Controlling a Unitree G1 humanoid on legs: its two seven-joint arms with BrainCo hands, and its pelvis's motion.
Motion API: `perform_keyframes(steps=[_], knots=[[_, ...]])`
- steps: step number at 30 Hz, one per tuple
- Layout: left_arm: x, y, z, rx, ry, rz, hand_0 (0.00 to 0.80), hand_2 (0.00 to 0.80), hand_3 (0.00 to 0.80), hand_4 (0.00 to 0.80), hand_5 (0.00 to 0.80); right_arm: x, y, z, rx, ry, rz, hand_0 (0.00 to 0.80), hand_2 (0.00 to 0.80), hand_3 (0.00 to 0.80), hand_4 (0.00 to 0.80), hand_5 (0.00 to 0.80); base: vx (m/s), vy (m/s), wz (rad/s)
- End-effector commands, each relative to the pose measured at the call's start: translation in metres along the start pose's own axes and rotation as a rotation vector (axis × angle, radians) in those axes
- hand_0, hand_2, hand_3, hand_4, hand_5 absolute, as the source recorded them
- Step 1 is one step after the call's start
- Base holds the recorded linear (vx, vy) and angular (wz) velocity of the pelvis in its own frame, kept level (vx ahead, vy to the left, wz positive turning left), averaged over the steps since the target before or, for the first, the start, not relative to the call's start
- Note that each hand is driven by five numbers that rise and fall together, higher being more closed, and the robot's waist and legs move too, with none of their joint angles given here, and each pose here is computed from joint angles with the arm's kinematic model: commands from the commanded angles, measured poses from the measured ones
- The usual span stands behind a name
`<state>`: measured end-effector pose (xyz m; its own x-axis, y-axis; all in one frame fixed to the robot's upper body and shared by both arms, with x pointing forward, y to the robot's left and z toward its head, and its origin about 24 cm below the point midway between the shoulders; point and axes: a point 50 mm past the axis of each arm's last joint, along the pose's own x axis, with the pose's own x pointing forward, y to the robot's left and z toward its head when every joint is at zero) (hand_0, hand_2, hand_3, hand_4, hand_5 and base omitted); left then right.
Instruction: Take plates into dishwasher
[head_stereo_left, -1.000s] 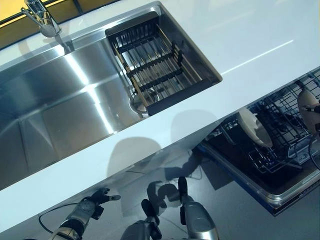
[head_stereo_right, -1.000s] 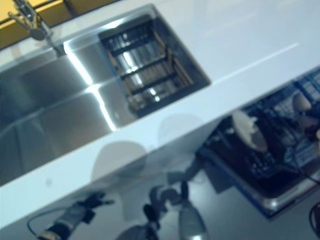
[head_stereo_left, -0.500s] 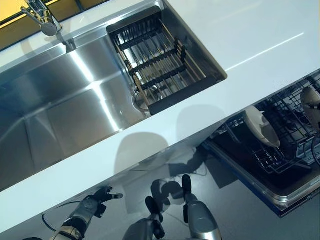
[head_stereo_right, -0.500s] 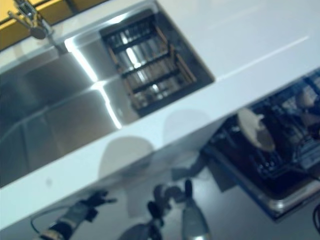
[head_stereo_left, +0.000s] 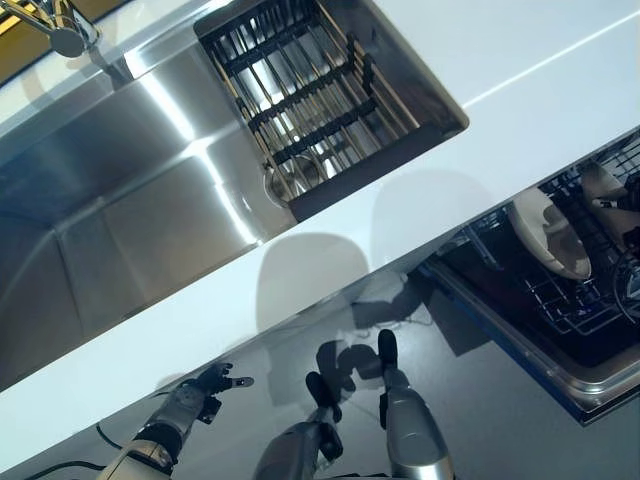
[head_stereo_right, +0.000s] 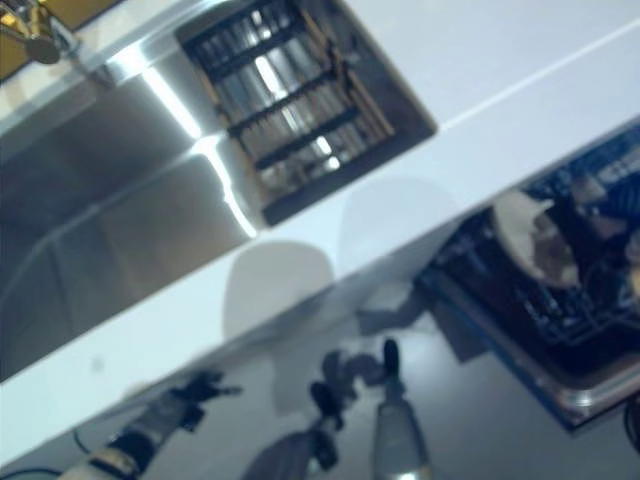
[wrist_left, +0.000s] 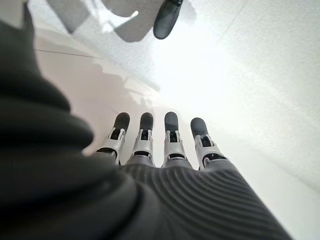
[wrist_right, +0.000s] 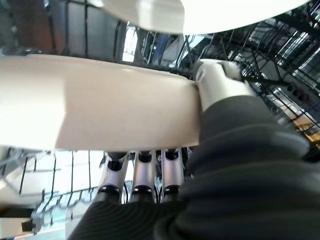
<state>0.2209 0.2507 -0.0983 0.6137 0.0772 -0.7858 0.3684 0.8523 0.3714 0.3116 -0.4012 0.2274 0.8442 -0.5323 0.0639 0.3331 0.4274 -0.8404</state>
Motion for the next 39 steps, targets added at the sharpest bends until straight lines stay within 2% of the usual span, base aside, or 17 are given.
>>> perform_keyframes(steps=[1,13,28,29,30,31,32,39], knots=[[0.001,0.026,0.026,-0.005,-0.05,0.062,0.0,0.0,0.0,0.0,0.0,0.004,-0.029,0.033,-0.003,-0.096,-0.115,0.8,0.8,0.8,0.8,0.8,0.084,0.06,-0.04],[0.003,0.028,0.044,-0.042,-0.078,0.069,0.0,0.0,0.0,0.0,0.0,0.007,-0.036,0.043,-0.07,-0.09,-0.219,0.8,0.8,0.8,0.8,0.8,0.014,0.008,0.0],[0.002,0.029,0.048,-0.048,-0.098,0.079,0.0,0.0,0.0,0.0,0.0,0.004,-0.042,0.028,-0.127,-0.038,-0.276,0.8,0.8,0.8,0.8,0.8,0.0,0.0,0.0],[0.002,0.029,0.048,-0.049,-0.098,0.081,0.0,0.0,0.0,0.0,0.0,0.004,-0.041,0.026,-0.128,-0.032,-0.277,0.684,0.684,0.684,0.684,0.684,-0.03,0.009,0.01],[0.002,0.029,0.047,-0.049,-0.097,0.082,0.0,0.0,0.0,0.0,0.0,0.004,-0.041,0.024,-0.132,-0.027,-0.28,0.386,0.386,0.386,0.386,0.386,-0.031,0.002,0.01],[0.002,0.029,0.046,-0.048,-0.095,0.083,0.0,0.0,0.0,0.0,0.0,0.003,-0.041,0.022,-0.133,-0.022,-0.281,0.05,0.05,0.05,0.05,0.05,-0.033,-0.004,0.01],[0.002,0.029,0.046,-0.048,-0.094,0.084,0.0,0.0,0.0,0.0,0.0,0.003,-0.041,0.02,-0.132,-0.017,-0.279,0.0,0.0,0.0,0.0,0.0,-0.031,-0.006,0.02],[0.002,0.029,0.04,-0.05,-0.085,0.085,0.0,0.0,0.0,0.0,0.0,0.002,-0.039,0.014,-0.136,-0.009,-0.275,0.0,0.0,0.0,0.0,0.0,0.0,0.0,0.0]])
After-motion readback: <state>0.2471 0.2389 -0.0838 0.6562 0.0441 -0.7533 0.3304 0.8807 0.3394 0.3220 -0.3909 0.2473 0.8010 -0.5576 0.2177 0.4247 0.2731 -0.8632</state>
